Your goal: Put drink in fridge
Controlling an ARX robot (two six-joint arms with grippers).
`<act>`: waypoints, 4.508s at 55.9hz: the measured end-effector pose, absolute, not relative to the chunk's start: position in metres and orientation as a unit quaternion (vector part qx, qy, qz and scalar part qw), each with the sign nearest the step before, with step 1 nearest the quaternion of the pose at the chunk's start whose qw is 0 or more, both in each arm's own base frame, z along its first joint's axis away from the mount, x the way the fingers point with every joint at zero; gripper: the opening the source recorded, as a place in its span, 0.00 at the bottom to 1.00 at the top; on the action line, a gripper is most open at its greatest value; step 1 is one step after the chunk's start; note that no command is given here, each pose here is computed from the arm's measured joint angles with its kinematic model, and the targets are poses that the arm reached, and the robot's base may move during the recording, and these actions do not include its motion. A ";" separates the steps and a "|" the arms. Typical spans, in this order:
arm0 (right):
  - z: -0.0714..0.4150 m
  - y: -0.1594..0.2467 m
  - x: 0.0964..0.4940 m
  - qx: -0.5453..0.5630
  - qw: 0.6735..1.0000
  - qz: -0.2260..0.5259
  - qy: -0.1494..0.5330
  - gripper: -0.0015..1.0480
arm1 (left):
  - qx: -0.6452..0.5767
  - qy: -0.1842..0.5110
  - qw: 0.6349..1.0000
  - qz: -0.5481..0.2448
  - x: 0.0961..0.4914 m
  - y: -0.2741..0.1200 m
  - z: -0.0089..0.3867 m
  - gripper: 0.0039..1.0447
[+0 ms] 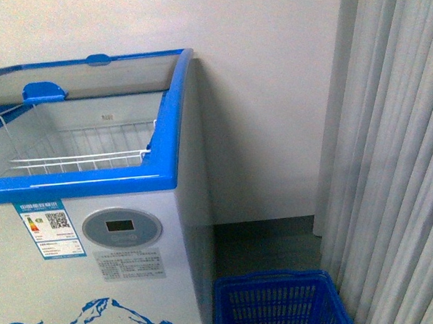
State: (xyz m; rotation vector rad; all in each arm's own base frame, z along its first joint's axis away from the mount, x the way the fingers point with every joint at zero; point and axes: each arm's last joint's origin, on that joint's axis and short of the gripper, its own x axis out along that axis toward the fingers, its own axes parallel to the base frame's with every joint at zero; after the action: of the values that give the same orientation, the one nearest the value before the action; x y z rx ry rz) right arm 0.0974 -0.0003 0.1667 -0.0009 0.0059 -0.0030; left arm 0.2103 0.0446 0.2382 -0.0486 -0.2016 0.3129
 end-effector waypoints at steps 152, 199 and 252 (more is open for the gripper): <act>0.192 -0.002 0.098 -0.055 0.989 0.002 -0.138 0.40 | -0.002 -0.009 1.000 0.001 0.109 0.000 0.171 0.92; 0.206 0.034 0.263 -0.135 0.990 0.038 -0.035 0.40 | -0.002 -0.009 1.000 0.001 0.109 0.000 0.171 0.92; 0.285 0.206 0.504 -0.288 0.942 0.147 -0.091 0.40 | -0.002 -0.009 1.000 0.001 0.109 0.000 0.171 0.92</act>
State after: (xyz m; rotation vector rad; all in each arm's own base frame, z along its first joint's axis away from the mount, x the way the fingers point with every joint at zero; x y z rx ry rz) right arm 0.5037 0.2063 0.2853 -0.5870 -0.1864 0.2993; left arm 0.1094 0.0002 0.1714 -0.0048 -0.0189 0.0019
